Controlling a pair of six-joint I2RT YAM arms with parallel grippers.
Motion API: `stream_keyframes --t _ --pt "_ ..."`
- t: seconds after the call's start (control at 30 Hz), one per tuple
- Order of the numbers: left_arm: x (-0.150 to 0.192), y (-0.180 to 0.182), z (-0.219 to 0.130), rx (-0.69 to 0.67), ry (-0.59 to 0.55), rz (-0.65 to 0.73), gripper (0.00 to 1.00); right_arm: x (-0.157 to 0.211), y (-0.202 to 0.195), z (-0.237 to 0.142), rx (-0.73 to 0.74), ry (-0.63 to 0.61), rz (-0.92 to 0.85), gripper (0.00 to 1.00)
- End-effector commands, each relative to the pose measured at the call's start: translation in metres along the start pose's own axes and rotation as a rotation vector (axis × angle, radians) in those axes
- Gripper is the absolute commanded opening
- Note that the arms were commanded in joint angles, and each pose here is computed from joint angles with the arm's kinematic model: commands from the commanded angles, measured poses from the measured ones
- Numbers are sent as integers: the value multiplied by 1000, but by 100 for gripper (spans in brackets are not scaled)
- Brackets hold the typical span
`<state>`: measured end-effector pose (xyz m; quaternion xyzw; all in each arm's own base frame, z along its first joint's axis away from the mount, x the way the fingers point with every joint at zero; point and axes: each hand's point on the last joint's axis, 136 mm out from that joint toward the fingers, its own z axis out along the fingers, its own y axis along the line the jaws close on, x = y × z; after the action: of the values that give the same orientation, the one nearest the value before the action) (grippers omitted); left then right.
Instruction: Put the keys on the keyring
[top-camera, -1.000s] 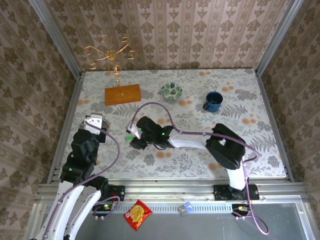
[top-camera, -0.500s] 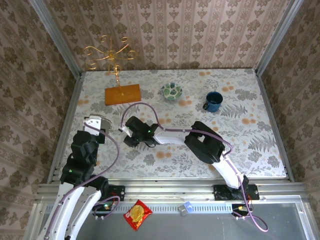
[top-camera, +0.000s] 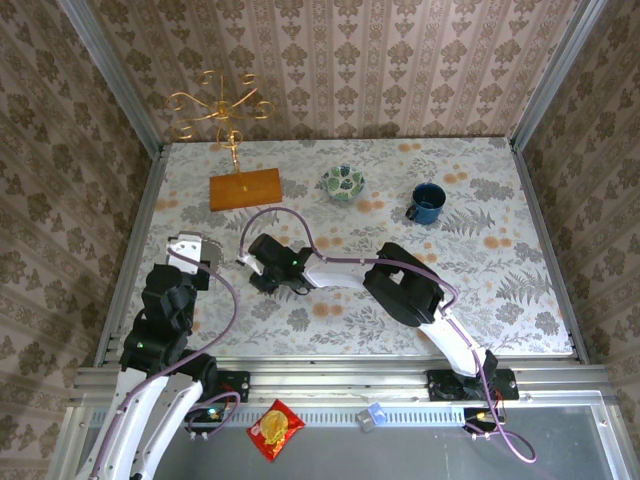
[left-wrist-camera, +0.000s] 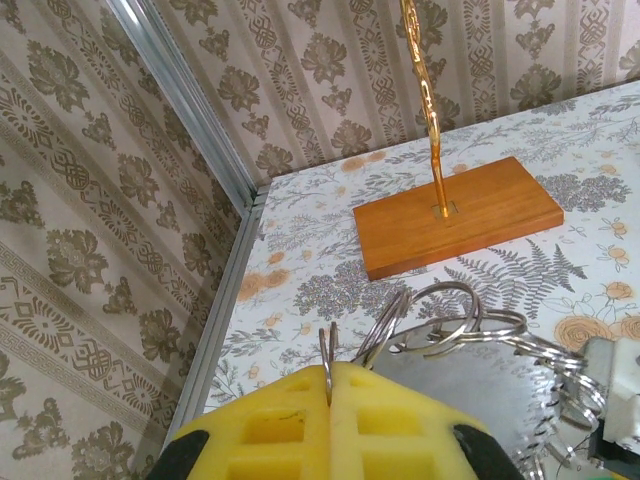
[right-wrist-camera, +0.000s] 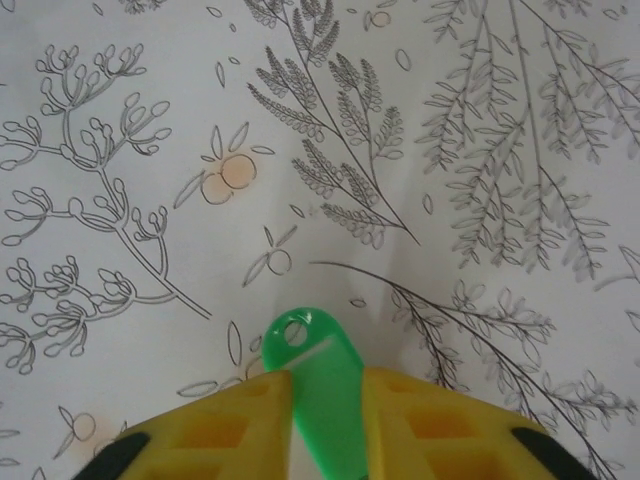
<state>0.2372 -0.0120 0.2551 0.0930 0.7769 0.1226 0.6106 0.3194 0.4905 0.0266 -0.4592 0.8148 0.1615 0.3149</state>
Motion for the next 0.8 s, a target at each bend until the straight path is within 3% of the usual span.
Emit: stream_keyframes --t 0.0,0.3,0.77 --pt "-7 3 -1 -9 -32 -27 0 22 -13 -14 48 67 -23 21" --pt "-10 -15 3 85 -39 -7 0 76 -23 -56 67 168 -39 15" --pt "-21 -85 9 458 -75 26 0 167 -45 -144 182 315 107 16"
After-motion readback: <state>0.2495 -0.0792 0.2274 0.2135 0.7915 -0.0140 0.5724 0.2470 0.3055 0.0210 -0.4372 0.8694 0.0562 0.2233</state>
